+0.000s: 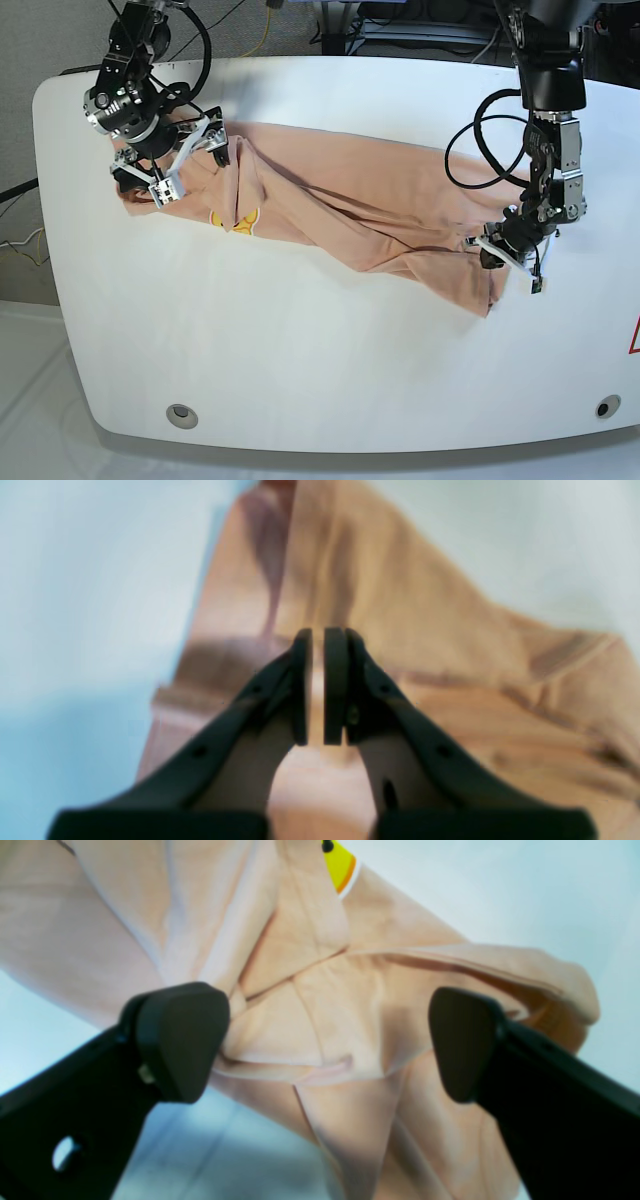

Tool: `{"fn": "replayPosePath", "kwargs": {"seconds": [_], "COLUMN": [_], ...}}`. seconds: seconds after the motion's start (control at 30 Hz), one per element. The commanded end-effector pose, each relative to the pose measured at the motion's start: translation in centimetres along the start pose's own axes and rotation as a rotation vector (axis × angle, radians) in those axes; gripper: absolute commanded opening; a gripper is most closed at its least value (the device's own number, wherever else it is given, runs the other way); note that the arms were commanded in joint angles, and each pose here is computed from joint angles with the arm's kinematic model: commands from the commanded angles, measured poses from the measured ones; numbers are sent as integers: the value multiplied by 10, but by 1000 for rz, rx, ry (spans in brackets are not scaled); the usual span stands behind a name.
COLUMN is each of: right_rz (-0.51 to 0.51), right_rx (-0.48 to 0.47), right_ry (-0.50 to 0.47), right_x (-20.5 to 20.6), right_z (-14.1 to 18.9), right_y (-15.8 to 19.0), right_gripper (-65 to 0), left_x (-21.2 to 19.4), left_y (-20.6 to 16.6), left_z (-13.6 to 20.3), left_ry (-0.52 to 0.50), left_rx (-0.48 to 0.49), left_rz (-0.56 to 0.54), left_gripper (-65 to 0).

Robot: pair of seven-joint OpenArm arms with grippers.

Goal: Fold the T-shirt properly
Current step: 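Open the left gripper and lift it off the shirt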

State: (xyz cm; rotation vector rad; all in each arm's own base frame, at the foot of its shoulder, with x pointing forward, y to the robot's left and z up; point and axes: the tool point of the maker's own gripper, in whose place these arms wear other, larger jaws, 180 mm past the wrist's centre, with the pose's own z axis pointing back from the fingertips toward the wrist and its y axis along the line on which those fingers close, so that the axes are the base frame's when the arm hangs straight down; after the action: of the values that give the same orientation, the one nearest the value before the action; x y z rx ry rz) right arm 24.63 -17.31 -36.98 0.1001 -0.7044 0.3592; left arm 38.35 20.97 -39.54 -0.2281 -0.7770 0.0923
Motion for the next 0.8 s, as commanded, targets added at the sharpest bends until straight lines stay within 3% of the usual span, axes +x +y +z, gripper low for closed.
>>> {"fn": "replayPosePath", "kwargs": {"seconds": [0.0,0.77], "right_rz": [10,10], "right_rx": [-5,-5], "right_ry": [-41,-42], "right_x": [11,11], "right_z": [4,4], "right_y": [-3,-3], "right_gripper": [0,0], "left_x": [22,7], "left_y": [8,12], "left_z": [10,49], "left_ry": [-47,-55], "left_rx": [21,42], "left_rz": [-19,-146], "left_gripper": [-628,-625]}}
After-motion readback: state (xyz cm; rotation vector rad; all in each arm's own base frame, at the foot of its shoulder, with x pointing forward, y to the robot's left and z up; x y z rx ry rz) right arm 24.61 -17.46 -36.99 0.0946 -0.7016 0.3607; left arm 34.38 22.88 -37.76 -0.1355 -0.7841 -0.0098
